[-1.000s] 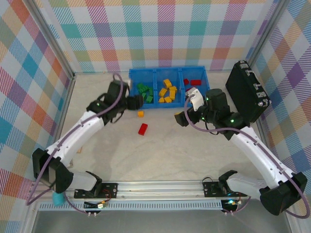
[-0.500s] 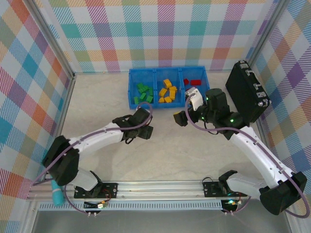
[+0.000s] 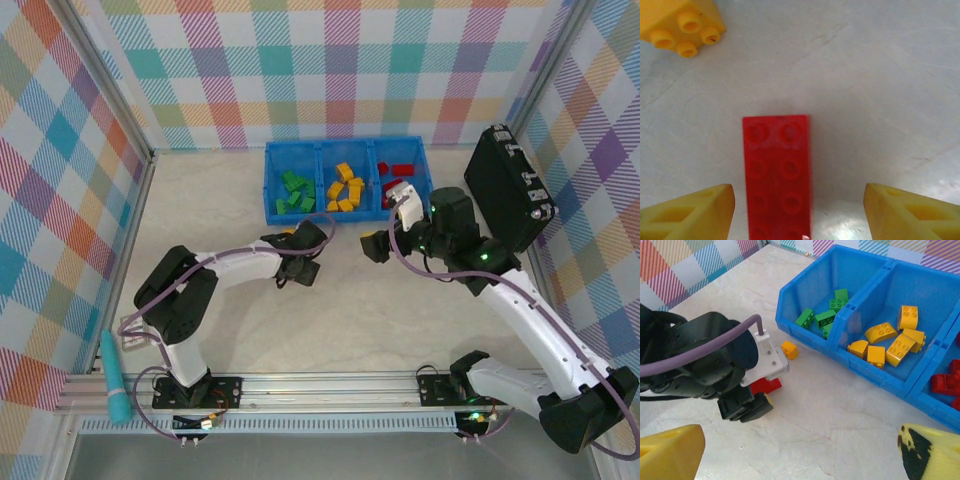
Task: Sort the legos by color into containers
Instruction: Pick up the lego from the center of the table, then place the lego in the container.
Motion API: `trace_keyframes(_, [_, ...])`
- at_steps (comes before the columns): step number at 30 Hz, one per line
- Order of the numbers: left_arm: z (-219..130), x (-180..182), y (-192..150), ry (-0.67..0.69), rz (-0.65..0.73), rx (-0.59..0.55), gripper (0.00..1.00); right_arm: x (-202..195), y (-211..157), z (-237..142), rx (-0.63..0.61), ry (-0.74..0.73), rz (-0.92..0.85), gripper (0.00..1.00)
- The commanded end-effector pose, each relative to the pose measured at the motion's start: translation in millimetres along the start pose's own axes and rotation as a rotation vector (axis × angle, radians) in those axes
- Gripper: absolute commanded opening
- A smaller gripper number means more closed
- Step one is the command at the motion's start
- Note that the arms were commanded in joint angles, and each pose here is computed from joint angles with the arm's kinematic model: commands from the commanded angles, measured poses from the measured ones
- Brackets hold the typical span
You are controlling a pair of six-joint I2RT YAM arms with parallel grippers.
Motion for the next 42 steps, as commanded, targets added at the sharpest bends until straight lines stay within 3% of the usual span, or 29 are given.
trace_keyframes(1, [7.1, 8.1, 5.0, -0.014, -0.040, 0.005, 0.66, 3.3, -3.4, -4.5, -0.011, -0.003, 0.007, 0.99])
trace_keyframes(17, [41.5, 5.0, -1.5, -0.124, -0.104, 0.180, 0.24, 2.5, -10.5, 0.4, -0.002, -0.013, 0.017, 0.99])
trace_keyframes(24, [7.0, -5.0, 33.4, -0.112, -0.147, 0.170, 0.17, -0.6, -3.7, -6.4, -0.014, -0.051, -0.026, 0.99])
trace_keyframes(33, [-59.0, -82.6, 127.4, -0.368, -0.092, 0.018, 0.15, 1.0, 21.6, -28.2, -0.118, -0.059, -0.066, 0.99])
trace_keyframes(42, [-80.5, -139.5, 217.9, -0.559, -0.166, -0.323, 0.11, 1.3, 35.0, -34.8, -0.180, -0.055, -0.084, 0.99])
Point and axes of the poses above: each hand's point on the last joint's axis, 136 mm out from that joint toward the fingers, its own z axis out along the fingers, its own x axis along the line the jaws close on, y = z × x, the point moved 8 cm from there along -z, back along the fingers, and after that the axes turned 13 degrees about -z, right-handed, at the moved point
